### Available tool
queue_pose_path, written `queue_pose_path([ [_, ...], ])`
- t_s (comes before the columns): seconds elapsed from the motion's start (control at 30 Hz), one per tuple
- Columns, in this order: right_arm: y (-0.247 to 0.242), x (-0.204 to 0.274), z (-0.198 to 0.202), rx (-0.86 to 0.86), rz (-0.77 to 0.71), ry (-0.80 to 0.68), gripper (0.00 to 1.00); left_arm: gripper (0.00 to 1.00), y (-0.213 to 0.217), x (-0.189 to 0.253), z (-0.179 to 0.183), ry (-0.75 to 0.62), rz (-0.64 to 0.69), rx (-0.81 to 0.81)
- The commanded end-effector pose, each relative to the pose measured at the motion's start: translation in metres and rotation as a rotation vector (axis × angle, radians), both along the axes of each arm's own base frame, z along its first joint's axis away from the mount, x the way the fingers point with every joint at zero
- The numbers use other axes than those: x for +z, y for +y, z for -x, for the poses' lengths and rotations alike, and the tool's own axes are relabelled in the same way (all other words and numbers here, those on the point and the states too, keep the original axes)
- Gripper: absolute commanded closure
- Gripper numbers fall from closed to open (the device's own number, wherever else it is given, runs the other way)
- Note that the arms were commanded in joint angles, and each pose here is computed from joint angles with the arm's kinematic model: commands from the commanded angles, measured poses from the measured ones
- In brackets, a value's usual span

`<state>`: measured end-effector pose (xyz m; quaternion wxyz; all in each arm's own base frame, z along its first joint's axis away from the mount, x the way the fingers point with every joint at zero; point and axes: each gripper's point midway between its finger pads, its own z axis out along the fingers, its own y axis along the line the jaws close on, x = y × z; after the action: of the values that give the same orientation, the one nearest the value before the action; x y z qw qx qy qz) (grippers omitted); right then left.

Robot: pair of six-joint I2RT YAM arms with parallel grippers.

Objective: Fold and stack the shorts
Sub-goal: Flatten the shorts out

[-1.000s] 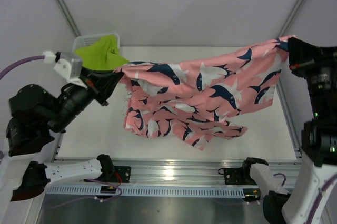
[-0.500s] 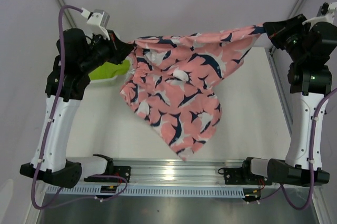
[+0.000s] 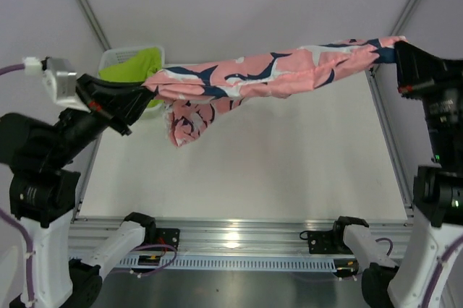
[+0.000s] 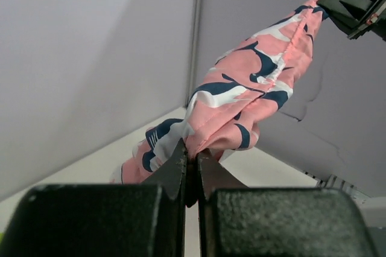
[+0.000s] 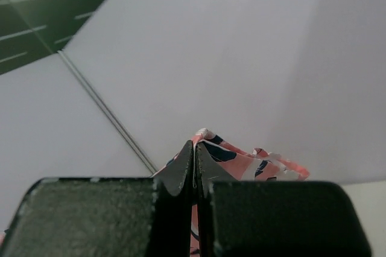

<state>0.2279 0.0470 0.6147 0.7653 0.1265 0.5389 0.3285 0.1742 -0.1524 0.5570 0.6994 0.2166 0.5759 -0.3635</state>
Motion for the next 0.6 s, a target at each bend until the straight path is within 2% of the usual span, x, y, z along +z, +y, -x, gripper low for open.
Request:
queue_pose_path([
  [0.0,0.000,0.032,0.060,-0.046,0.019,-0.158,1.00,1.00,0.001,0.025,0.029,-0.093,0.047,-0.048],
  [0.1,0.000,0.049,0.095,-0.077,0.021,-0.216,1.00,1.00,0.004,0.040,0.044,-0.130,0.063,-0.051],
  [0.27,-0.005,0.073,0.106,-0.120,0.030,-0.210,1.00,1.00,0.004,0.060,0.043,-0.086,0.091,-0.058],
  [0.3,-0.008,0.061,0.071,-0.111,0.028,-0.105,1.00,1.00,0.000,0.056,0.022,-0.028,0.089,-0.045],
  [0.37,-0.005,0.072,0.065,-0.093,0.037,-0.088,1.00,1.00,0.000,0.058,0.008,0.005,0.100,-0.026],
  [0.4,-0.004,0.064,0.047,-0.069,0.039,-0.033,1.00,1.00,-0.003,0.054,-0.003,0.037,0.104,-0.021],
  [0.47,-0.008,0.020,-0.017,-0.035,0.021,0.159,1.00,1.00,-0.010,0.026,-0.041,0.150,0.106,-0.001],
  [0.5,-0.008,0.005,-0.035,-0.017,0.015,0.202,1.00,1.00,-0.011,0.021,-0.052,0.156,0.114,0.006],
  [0.57,-0.011,-0.031,-0.062,-0.011,-0.003,0.281,1.00,1.00,-0.016,-0.015,-0.081,0.248,0.120,0.028],
])
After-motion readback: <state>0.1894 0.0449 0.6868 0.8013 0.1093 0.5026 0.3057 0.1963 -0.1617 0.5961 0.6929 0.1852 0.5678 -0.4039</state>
